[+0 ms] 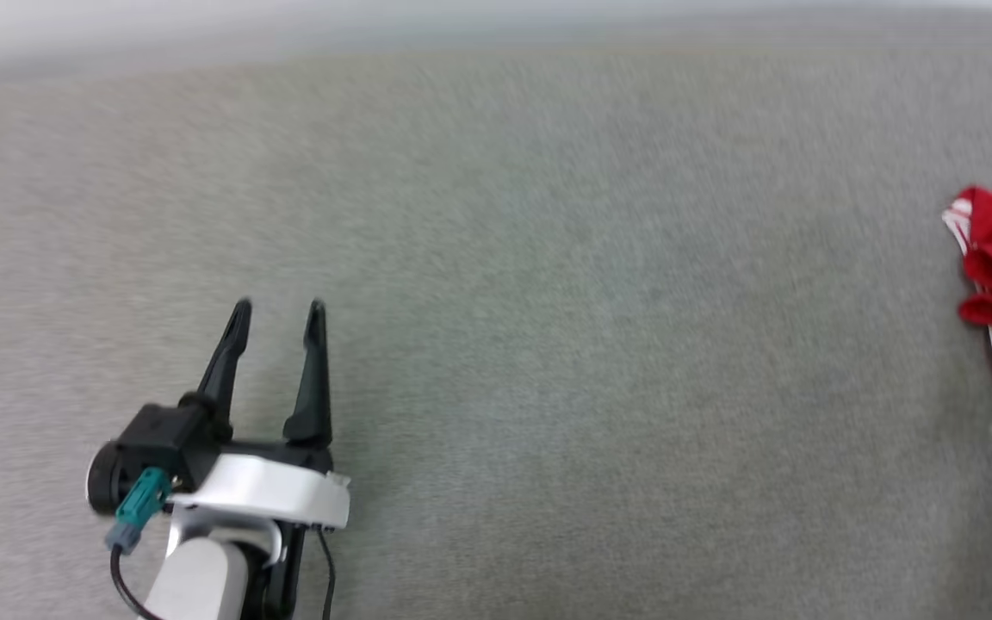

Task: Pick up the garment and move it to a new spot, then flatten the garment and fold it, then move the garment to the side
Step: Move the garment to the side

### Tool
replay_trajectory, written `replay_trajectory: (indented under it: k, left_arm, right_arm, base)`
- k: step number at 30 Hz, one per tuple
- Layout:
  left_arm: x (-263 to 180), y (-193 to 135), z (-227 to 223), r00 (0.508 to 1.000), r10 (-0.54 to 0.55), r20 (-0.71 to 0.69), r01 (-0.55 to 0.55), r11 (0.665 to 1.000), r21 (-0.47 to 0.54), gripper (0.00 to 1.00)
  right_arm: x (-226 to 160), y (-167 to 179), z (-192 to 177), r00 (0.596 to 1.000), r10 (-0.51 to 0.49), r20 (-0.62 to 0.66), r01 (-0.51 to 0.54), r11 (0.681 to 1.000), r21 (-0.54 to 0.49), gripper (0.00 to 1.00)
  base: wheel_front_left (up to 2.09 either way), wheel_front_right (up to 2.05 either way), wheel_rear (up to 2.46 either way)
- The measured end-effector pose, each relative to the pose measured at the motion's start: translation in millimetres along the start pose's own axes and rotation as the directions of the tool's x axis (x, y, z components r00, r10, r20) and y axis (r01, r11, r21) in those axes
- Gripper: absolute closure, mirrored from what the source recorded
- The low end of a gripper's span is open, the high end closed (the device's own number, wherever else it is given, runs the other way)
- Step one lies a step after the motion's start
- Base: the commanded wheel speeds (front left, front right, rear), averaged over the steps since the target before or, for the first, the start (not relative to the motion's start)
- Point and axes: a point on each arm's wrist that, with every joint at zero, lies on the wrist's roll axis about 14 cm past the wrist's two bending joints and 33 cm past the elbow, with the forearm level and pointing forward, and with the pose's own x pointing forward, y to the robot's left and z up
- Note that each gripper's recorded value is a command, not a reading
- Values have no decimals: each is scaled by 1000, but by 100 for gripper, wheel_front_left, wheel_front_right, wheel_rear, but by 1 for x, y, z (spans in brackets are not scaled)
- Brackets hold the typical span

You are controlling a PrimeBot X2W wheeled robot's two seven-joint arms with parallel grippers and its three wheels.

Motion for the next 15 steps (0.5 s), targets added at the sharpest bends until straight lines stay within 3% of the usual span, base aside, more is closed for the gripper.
replay_trajectory:
  k: [7, 15]
  left_arm:
    - [-39, 34, 18, 991, 134, 16, -135, 990, 30, 0]
    - [-84, 64, 35, 975, 219, 39, -222, 973, 69, 0]
  right_arm:
    - [-39, 72, 14, 987, 155, 52, -159, 984, 82, 0]
    - [-84, 118, 42, 951, 283, 122, -298, 946, 129, 0]
  base:
    - [0, 0, 0]
    - [0, 0, 0]
